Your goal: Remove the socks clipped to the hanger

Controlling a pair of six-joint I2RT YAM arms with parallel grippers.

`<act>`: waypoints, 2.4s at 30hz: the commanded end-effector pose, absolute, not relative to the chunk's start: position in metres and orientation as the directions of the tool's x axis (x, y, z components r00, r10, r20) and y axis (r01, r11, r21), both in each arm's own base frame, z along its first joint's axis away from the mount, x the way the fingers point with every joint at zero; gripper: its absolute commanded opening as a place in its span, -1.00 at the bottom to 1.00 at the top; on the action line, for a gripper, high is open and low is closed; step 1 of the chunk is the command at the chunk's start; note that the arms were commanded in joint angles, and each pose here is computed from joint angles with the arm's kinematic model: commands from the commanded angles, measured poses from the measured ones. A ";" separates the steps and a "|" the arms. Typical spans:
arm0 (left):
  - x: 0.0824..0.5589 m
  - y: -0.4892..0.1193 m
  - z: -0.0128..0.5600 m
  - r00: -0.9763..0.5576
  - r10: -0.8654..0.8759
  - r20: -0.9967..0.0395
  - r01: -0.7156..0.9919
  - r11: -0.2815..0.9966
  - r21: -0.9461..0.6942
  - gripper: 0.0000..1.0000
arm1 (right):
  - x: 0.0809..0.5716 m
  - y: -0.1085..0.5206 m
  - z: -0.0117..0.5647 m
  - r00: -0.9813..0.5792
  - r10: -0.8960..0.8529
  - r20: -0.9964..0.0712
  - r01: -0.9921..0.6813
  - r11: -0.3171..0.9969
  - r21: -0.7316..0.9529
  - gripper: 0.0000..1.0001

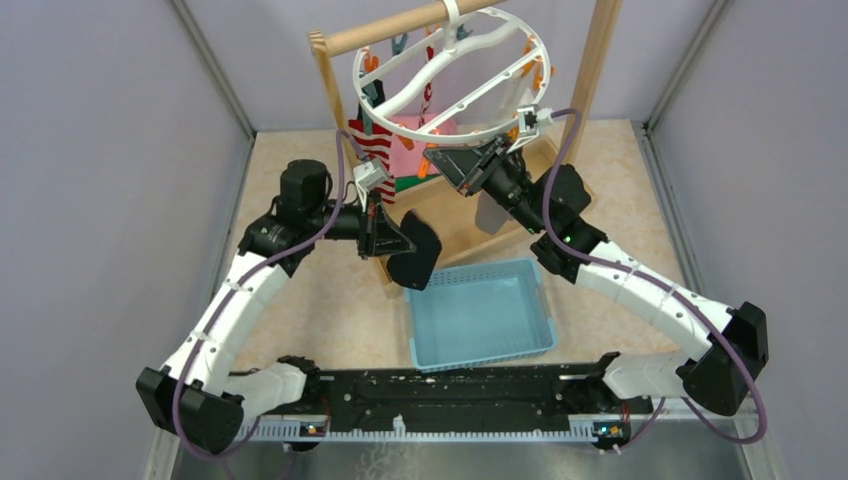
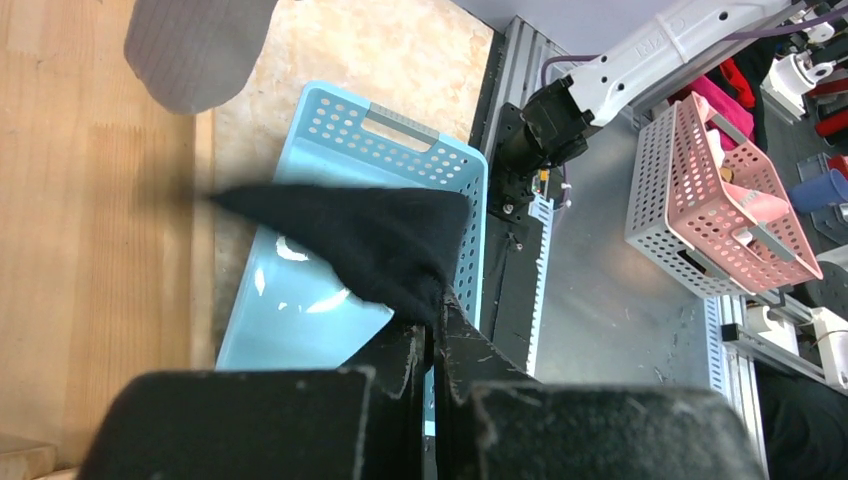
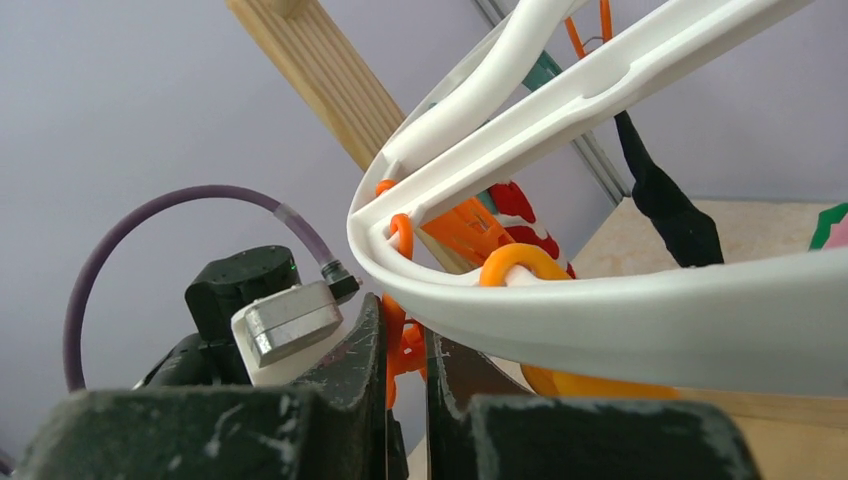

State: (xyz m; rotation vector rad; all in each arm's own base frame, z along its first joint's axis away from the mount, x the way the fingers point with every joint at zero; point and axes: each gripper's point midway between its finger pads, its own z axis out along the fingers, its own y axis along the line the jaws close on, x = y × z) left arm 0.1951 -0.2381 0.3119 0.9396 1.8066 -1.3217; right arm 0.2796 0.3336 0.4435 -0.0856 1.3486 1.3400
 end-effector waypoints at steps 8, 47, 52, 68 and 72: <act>0.177 -0.258 0.288 -0.417 0.275 -0.866 0.909 0.135 -0.395 -1.00 | 0.287 0.306 0.449 -0.259 0.630 -0.732 -0.667 0.431 0.608 -1.00; 0.202 -0.156 0.333 -0.168 0.426 -0.889 0.914 0.405 0.022 0.98 | 0.254 0.278 0.326 -0.181 0.265 -0.947 -0.566 0.759 0.321 0.75; 0.199 -0.155 0.341 -0.154 0.423 -0.893 0.912 0.408 0.036 0.98 | 0.251 0.260 0.323 -0.203 0.285 -0.937 -0.508 0.787 0.350 0.72; 0.189 -0.165 0.333 -0.185 0.369 -0.911 0.927 0.373 -0.037 0.98 | 0.264 0.236 0.327 -0.175 0.168 -0.970 -0.399 0.889 0.226 0.65; 0.183 -0.167 0.336 -0.193 0.348 -0.917 0.930 0.363 -0.058 0.98 | 0.278 0.259 0.346 -0.145 0.179 -0.973 -0.427 0.876 0.225 0.13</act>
